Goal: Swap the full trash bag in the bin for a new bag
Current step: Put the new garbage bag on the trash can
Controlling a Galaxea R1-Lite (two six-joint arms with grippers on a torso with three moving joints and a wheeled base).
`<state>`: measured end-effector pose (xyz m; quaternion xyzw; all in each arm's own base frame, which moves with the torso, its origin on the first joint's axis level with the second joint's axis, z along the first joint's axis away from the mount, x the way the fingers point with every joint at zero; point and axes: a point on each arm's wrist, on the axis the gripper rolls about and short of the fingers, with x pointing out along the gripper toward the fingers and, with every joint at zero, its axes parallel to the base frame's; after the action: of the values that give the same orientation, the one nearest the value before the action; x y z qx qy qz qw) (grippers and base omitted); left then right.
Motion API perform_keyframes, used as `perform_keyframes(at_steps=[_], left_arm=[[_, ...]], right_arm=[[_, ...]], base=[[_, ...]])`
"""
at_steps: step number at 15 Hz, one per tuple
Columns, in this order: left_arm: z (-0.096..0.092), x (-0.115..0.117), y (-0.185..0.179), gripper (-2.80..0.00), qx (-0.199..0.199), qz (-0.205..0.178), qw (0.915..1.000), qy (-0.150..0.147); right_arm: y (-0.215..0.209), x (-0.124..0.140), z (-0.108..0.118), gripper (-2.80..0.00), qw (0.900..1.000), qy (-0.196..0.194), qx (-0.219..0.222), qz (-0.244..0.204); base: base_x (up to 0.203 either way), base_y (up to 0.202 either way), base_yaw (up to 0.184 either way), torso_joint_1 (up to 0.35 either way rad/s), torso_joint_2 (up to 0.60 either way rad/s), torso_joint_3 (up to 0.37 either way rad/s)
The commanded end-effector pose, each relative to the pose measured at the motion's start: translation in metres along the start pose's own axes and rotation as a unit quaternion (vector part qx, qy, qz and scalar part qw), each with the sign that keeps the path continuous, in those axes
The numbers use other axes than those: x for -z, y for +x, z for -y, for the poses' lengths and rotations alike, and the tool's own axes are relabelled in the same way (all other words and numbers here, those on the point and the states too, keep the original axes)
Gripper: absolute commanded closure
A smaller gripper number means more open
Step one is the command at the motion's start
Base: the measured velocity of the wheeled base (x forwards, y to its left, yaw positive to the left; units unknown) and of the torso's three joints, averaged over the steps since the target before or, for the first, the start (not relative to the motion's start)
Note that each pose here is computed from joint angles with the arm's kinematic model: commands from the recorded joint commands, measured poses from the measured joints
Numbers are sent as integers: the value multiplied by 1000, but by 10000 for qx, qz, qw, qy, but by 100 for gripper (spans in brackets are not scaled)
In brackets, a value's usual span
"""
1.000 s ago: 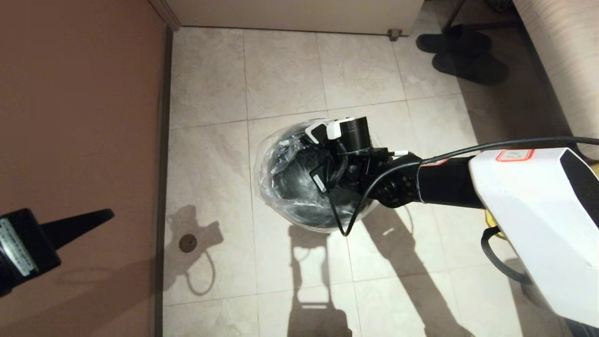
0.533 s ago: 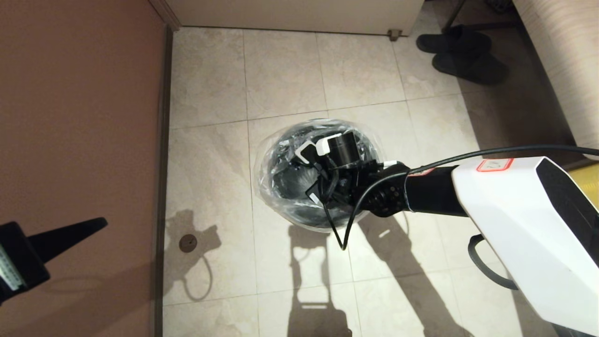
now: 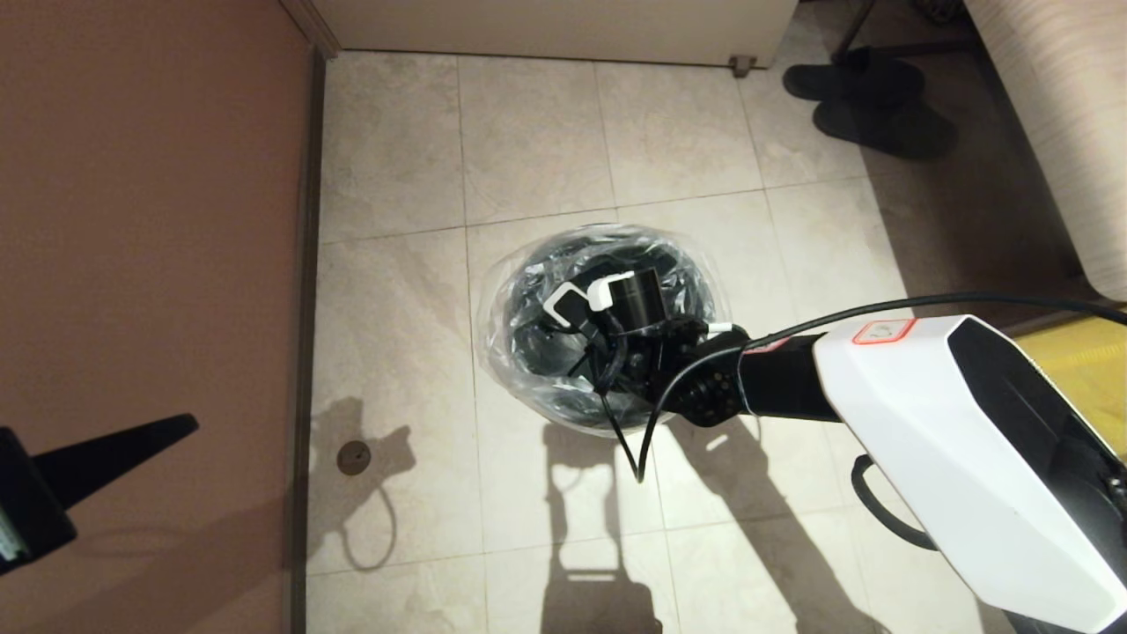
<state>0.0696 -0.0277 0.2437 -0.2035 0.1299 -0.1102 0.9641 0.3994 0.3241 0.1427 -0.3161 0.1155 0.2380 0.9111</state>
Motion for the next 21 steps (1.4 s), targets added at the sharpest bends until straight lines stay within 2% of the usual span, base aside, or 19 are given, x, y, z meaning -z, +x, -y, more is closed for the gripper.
perform_keyframes(at_steps=[1,4,7,10,15,18,21], left_arm=[[-1,2,0,0,-6,-26,10000,-26],[-3,8,-3,0,124,-125,9998,-7],[-1,11,-5,0,383,-103,9992,8],[-1,10,-7,0,425,-14,9991,6],[-1,8,-11,0,471,74,9989,-1],[-1,5,-19,0,536,214,9983,-22],[-3,8,-18,0,515,157,9986,-18]], right_arm=[[17,19,-15,0,9995,-195,-102,-209],[29,32,-26,0,9989,-272,-235,-303],[35,34,-27,0,9993,-301,-169,-131],[29,27,-19,0,9996,-264,-92,-54],[-1,-3,7,0,9997,-146,70,200],[-32,-26,15,0,9993,290,-46,210],[-64,-49,26,0,9938,1052,-96,358]], base=[[0,0,0,0,0,0],[0,0,0,0,0,0],[0,0,0,0,0,0],[0,0,0,0,0,0],[0,0,0,0,0,0],[0,0,0,0,0,0],[0,0,0,0,0,0]])
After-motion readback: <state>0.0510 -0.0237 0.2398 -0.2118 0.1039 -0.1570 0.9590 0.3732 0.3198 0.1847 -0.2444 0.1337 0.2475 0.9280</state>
